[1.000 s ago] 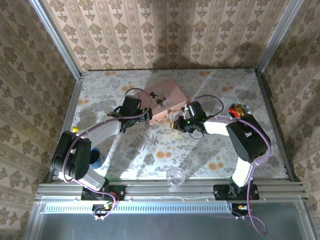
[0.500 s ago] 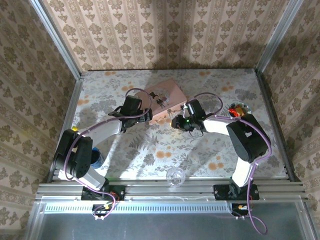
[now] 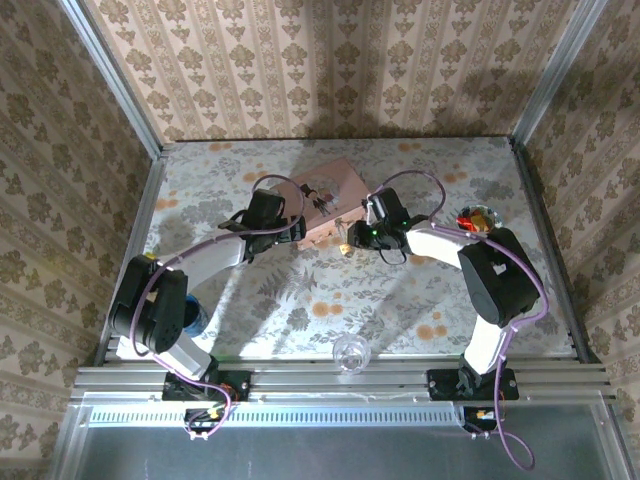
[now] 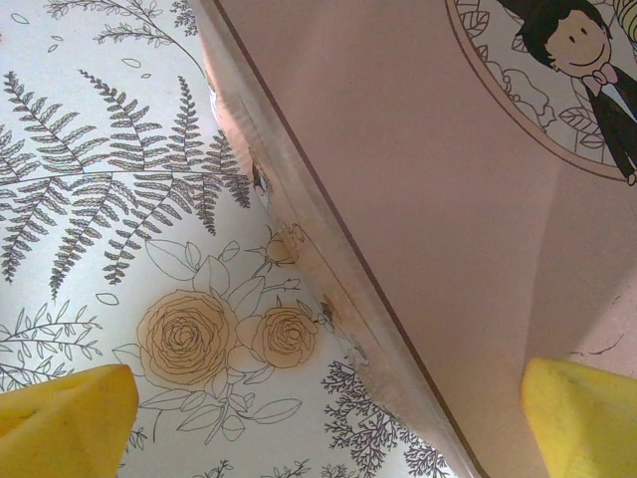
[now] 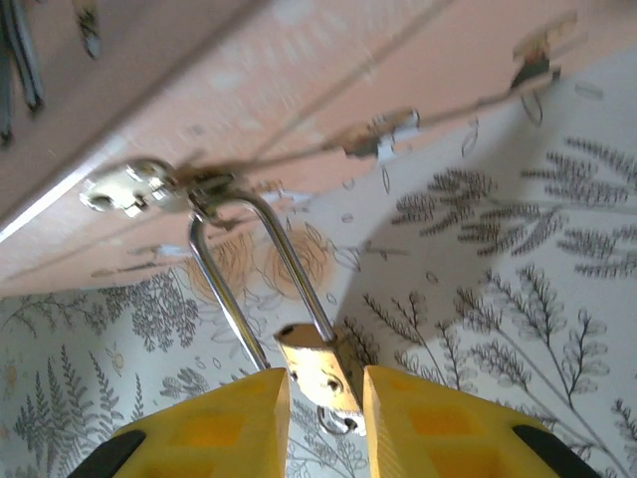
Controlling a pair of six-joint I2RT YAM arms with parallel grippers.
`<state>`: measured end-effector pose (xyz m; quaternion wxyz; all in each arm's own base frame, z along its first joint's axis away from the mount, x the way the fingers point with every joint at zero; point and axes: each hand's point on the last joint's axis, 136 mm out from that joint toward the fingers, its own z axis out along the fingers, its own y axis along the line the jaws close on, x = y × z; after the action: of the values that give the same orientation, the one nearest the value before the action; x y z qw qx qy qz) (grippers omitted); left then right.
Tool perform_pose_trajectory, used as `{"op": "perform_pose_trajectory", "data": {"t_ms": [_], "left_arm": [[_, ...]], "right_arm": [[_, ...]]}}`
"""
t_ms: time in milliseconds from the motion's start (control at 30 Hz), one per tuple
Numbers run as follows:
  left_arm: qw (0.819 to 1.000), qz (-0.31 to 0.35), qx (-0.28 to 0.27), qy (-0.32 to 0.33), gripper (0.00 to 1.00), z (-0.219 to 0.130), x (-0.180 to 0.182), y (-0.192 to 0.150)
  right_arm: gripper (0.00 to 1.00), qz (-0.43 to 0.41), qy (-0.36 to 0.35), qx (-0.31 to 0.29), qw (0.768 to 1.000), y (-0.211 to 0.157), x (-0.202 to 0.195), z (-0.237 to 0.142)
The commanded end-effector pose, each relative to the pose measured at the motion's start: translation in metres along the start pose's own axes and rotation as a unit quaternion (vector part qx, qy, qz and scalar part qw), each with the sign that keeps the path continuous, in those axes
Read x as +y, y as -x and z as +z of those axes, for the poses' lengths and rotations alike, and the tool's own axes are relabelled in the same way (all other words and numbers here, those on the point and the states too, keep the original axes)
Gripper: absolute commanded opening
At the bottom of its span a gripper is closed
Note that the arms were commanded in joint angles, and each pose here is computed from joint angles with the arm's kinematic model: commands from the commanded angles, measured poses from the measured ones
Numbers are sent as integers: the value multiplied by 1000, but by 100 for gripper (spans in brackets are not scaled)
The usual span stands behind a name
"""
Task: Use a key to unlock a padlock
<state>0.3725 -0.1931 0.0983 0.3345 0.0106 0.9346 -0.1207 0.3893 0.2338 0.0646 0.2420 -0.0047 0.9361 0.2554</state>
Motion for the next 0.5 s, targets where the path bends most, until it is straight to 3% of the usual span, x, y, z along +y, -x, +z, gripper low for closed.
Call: {"op": "perform_pose_trajectory", "data": {"t_ms": [0, 467], "left_arm": [[1000, 14, 7, 10, 100, 7, -1, 1], [999, 16, 30, 20, 99, 22, 1, -7]], "right_arm": [[26, -33, -22, -2, 999, 9, -6, 5], [27, -43, -9, 19, 999, 11, -4, 29]]}}
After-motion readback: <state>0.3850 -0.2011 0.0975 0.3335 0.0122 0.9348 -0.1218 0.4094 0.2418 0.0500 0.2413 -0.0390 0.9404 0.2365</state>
